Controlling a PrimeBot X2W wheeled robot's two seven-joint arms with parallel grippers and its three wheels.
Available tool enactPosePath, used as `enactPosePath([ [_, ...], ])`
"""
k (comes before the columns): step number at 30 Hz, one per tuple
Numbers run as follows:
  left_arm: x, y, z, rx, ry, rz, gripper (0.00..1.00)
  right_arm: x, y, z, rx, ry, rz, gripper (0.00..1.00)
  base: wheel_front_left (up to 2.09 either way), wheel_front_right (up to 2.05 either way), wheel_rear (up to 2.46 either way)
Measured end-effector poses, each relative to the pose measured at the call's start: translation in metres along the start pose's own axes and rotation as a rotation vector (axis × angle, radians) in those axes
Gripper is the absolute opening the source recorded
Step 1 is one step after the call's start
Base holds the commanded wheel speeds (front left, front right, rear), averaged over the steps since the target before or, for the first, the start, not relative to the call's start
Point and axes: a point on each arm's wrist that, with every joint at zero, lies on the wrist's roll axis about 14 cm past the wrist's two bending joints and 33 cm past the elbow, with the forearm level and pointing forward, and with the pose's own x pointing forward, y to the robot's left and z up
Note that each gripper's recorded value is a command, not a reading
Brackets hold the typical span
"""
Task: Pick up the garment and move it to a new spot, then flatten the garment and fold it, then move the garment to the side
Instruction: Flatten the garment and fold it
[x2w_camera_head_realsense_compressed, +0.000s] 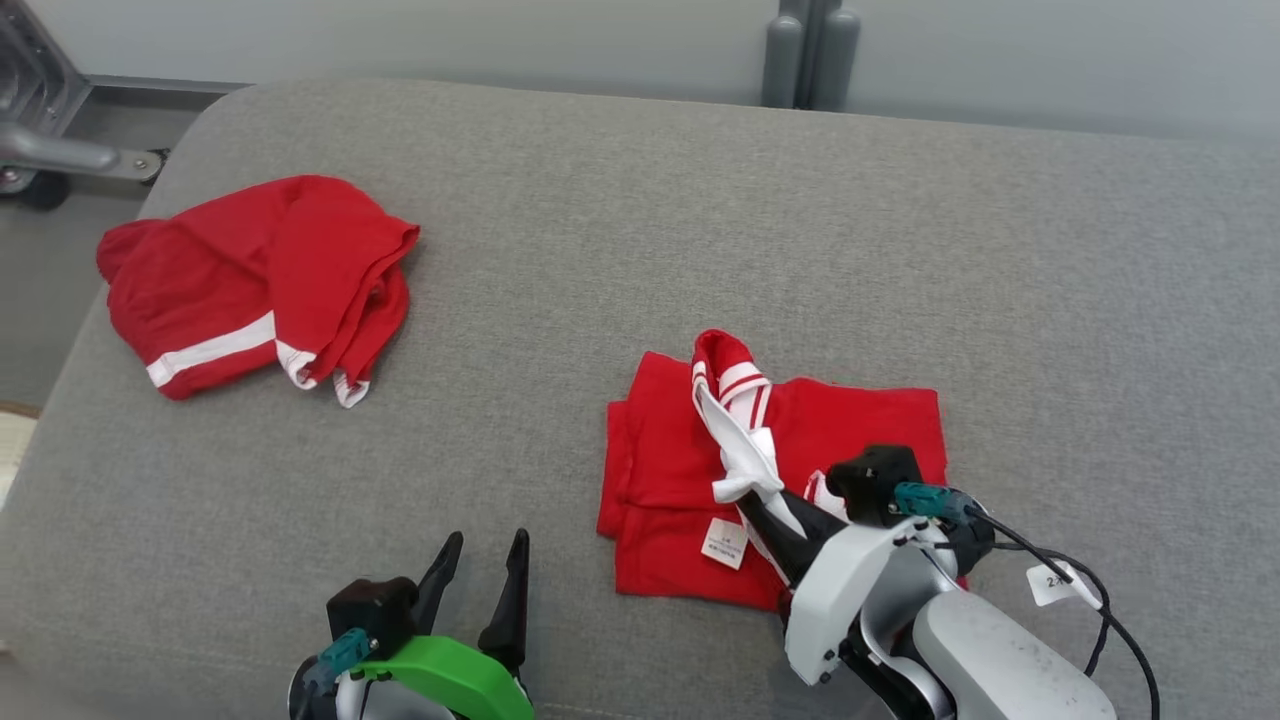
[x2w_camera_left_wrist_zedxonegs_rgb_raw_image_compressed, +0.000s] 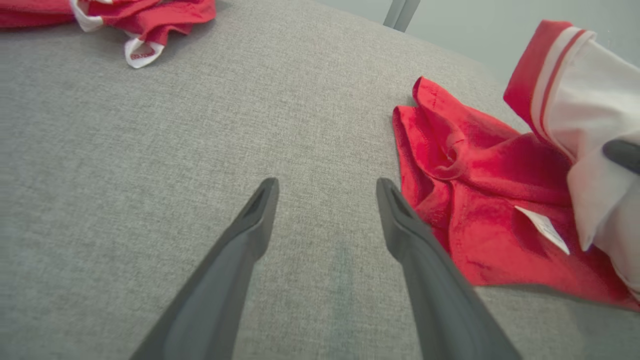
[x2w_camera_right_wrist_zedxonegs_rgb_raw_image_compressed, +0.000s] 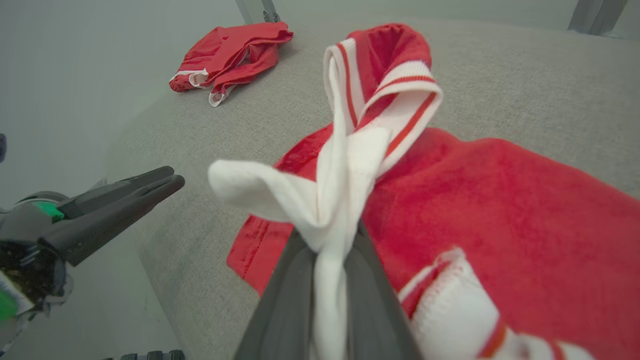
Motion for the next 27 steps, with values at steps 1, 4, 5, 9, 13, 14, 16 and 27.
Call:
enactPosePath([
  [1, 0.0, 0.0, 0.0, 0.0, 0.0, 0.0, 1.0, 0.0, 0.0, 0.0, 0.0, 0.0, 0.0, 0.0, 0.0, 0.0, 0.0],
  [4, -0.007, 0.008, 0.0, -0.01, -0.005, 0.03, 1.0, 0.015, 0.012, -0.003, 0.008, 0.017, 0.038, 0.0, 0.0, 0.0, 0.0],
  [5, -0.009, 0.011, 0.0, -0.014, -0.005, 0.04, 1.0, 0.02, 0.015, -0.005, 0.012, 0.023, 0.045, 0.0, 0.0, 0.0, 0.0],
  [9, -0.017, 0.02, 0.0, -0.024, -0.012, 0.073, 1.0, 0.037, 0.024, 0.002, 0.019, -0.01, 0.069, 1.0, 0.0, 0.0, 0.0],
  [13, -0.02, 0.025, 0.002, -0.028, -0.023, 0.095, 1.0, 0.042, 0.028, 0.028, 0.056, -0.127, 0.074, 1.0, 0.0, 0.0, 0.0],
  [14, -0.02, 0.025, 0.002, -0.029, -0.023, 0.096, 1.0, 0.041, 0.025, 0.035, 0.069, -0.162, 0.062, 1.0, 0.0, 0.0, 0.0],
  [16, -0.018, 0.024, 0.003, -0.029, -0.026, 0.09, 1.0, 0.034, 0.009, 0.049, 0.084, -0.226, 0.021, 1.0, 0.0, 0.0, 0.0],
  [27, -0.004, -0.003, 0.005, -0.019, -0.022, 0.002, 1.0, -0.046, -0.097, 0.049, 0.095, -0.315, -0.299, 1.0, 0.0, 0.0, 0.0],
])
